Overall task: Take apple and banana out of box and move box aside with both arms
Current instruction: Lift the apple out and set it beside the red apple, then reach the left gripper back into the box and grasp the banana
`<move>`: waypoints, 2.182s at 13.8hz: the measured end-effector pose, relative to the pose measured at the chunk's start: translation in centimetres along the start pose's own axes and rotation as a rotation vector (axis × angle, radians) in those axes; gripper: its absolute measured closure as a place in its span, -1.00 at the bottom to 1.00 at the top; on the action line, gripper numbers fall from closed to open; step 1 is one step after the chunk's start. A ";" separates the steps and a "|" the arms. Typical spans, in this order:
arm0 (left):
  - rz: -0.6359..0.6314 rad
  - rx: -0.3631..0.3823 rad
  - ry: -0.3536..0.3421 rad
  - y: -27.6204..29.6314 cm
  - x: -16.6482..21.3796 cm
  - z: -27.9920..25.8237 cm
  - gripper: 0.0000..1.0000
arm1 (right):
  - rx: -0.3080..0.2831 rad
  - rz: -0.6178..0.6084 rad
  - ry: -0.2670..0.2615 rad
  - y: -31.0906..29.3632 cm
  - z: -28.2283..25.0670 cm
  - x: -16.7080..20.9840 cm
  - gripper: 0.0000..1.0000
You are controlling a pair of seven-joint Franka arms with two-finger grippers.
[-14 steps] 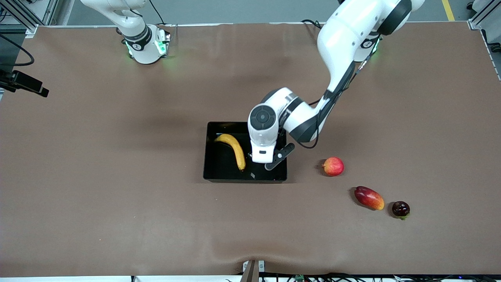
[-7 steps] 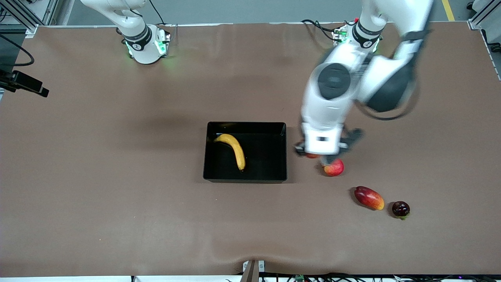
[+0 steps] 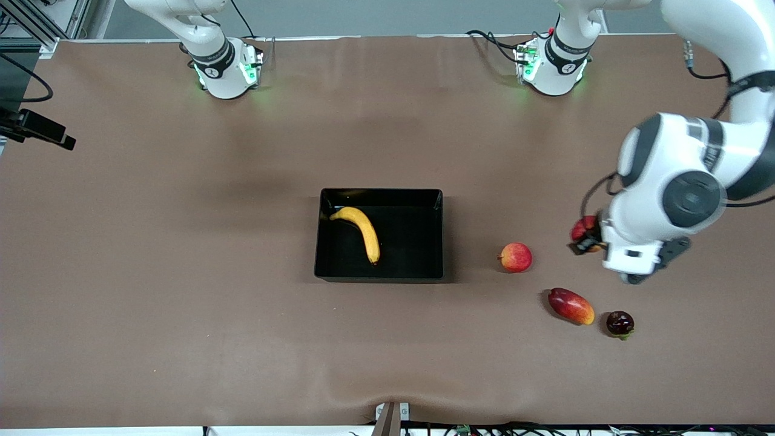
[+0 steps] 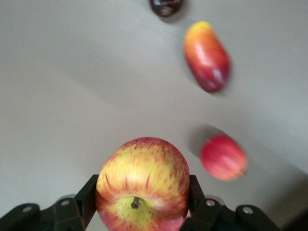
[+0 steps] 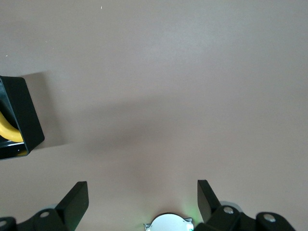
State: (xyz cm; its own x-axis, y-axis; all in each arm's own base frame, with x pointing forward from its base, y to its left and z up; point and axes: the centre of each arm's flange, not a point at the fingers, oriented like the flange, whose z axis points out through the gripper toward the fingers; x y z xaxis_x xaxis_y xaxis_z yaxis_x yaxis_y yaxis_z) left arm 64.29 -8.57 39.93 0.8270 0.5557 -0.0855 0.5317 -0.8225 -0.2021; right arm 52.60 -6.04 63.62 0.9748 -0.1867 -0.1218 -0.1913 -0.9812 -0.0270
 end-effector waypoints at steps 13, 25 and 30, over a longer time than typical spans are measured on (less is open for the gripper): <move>0.088 -0.044 0.051 -8.1 8.3 20.9 -0.52 | 0.000 0.000 -0.002 0.0 0.1 0.0 -1.00; 0.191 -0.077 0.023 5.2 -7.7 1.8 -1.00 | 0.000 0.001 -0.005 0.1 0.2 0.1 -1.00; 0.233 -0.133 0.041 16.7 -20.2 -0.4 -1.00 | 0.000 -0.001 -0.005 -0.1 0.2 0.1 -1.00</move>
State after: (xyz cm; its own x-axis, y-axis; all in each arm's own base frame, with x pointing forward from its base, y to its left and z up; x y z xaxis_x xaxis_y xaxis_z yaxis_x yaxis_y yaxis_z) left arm 56.53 -33.55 38.63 0.9351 0.3465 -0.0742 0.3434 -0.9378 -0.0514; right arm 52.66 -6.00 63.43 0.9744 -0.1857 -0.1268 -0.1905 -0.9813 -0.0268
